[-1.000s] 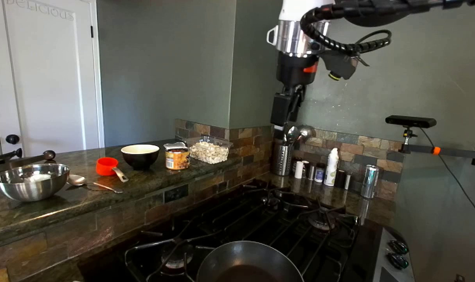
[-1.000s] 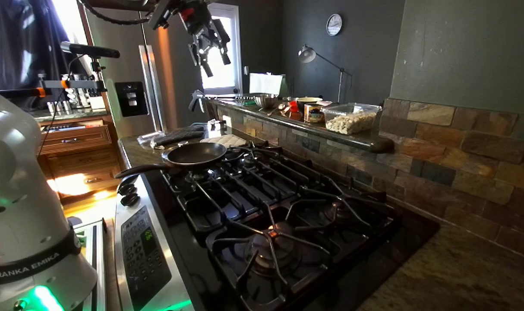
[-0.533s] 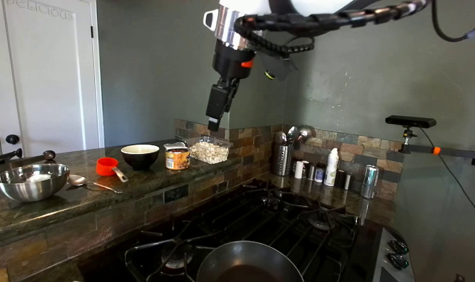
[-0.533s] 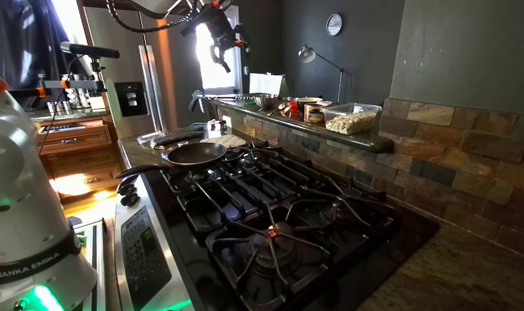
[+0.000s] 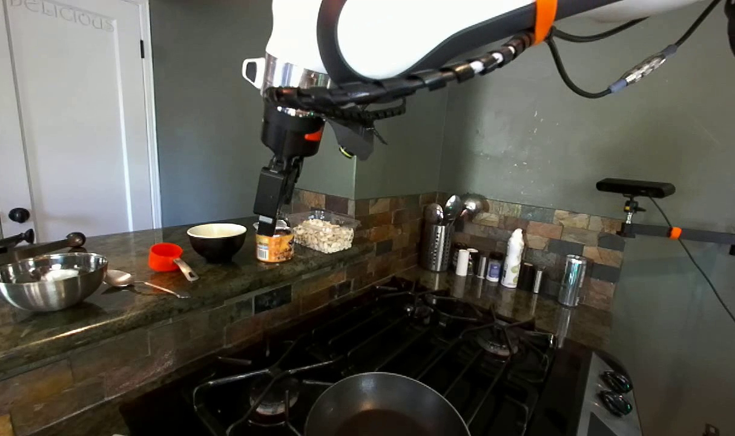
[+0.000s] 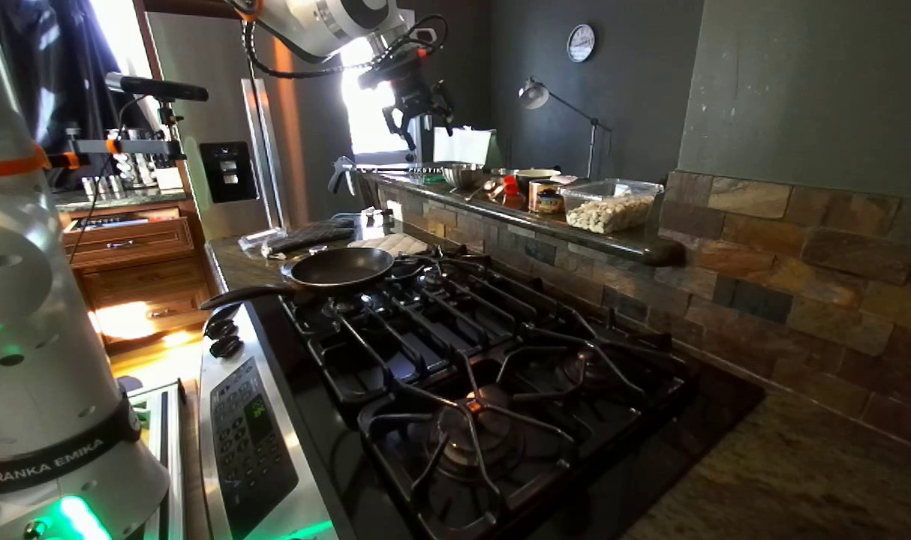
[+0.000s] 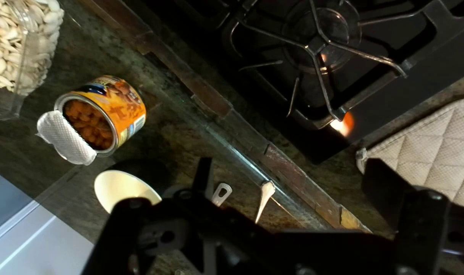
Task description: Transfer some popcorn from the transparent bowl to the black bowl.
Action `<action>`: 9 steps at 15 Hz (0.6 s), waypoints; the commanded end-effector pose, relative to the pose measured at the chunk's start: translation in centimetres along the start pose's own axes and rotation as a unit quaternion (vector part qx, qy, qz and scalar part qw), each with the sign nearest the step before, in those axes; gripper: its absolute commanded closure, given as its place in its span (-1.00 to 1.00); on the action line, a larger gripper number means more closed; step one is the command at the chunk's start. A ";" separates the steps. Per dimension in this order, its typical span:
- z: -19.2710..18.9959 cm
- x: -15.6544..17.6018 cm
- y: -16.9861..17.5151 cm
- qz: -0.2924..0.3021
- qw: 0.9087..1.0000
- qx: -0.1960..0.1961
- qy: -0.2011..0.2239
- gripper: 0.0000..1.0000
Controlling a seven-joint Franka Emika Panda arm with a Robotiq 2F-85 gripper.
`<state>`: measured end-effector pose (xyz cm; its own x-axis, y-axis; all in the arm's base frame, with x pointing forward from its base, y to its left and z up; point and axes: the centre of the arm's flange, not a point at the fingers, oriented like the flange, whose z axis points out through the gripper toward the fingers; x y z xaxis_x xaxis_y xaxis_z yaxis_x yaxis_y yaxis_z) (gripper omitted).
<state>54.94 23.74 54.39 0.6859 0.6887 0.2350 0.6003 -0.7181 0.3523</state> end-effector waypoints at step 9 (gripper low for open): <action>0.7 0.2 0.6 0.003 1.000 0.015 0.021 -1.00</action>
<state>55.40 23.78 54.51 0.6805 0.6931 0.2377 0.6056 -0.7146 0.3500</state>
